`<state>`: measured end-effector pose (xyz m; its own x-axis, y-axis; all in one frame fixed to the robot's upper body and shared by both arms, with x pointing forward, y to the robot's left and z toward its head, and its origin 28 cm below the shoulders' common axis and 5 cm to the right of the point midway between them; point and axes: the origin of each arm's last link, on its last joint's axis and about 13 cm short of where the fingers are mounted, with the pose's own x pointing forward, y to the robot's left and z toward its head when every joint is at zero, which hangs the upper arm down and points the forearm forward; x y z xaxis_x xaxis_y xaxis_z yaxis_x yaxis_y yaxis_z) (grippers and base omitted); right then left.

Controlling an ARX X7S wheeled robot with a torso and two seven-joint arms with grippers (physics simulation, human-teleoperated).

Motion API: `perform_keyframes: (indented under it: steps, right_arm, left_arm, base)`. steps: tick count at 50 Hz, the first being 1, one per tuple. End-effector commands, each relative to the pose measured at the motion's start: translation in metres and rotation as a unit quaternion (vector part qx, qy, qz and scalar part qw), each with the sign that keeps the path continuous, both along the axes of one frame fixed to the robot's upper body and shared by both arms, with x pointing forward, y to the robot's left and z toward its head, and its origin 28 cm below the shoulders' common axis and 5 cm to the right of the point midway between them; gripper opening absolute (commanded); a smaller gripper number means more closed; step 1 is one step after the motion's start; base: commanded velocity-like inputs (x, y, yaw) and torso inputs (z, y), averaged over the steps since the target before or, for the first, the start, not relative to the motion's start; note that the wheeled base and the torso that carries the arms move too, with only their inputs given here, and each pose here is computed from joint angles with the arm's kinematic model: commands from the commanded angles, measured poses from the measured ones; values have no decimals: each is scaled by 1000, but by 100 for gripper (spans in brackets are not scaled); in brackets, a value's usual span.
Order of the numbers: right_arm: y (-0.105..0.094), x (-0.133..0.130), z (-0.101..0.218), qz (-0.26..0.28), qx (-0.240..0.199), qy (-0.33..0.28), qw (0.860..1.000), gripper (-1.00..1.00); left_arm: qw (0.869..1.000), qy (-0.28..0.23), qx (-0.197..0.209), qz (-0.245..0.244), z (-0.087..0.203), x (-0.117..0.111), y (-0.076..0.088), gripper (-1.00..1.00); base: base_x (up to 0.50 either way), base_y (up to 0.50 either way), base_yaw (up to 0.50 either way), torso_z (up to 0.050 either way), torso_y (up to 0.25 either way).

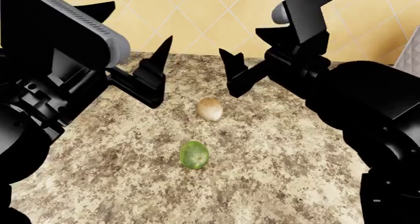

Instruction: Pick the radish, potato from the counter and place them in the cabinet. Then close the cabinet.

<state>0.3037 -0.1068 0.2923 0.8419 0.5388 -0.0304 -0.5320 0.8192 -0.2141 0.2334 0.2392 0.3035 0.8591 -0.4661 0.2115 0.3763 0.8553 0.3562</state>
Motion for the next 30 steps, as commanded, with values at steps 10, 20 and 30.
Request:
perform_keyframes:
  steps: [10,20,30]
  right_arm:
    - [12,20,-4,84,-32,70,993,100]
    - [15,17,-7,145,-43,92,984,100]
    - [10,16,-14,148,-64,115,980,100]
  left_arm:
    - [1000,3,-5,4,-5,3,3,100]
    - [1000,5,-5,7,-6,4,3,100]
    - [1000,7,-4,8,-7,4,4,100]
  base:
    - [0,0,0,0,0]
    - [0,0,0,0,0]
    - [0,0,0,0,0]
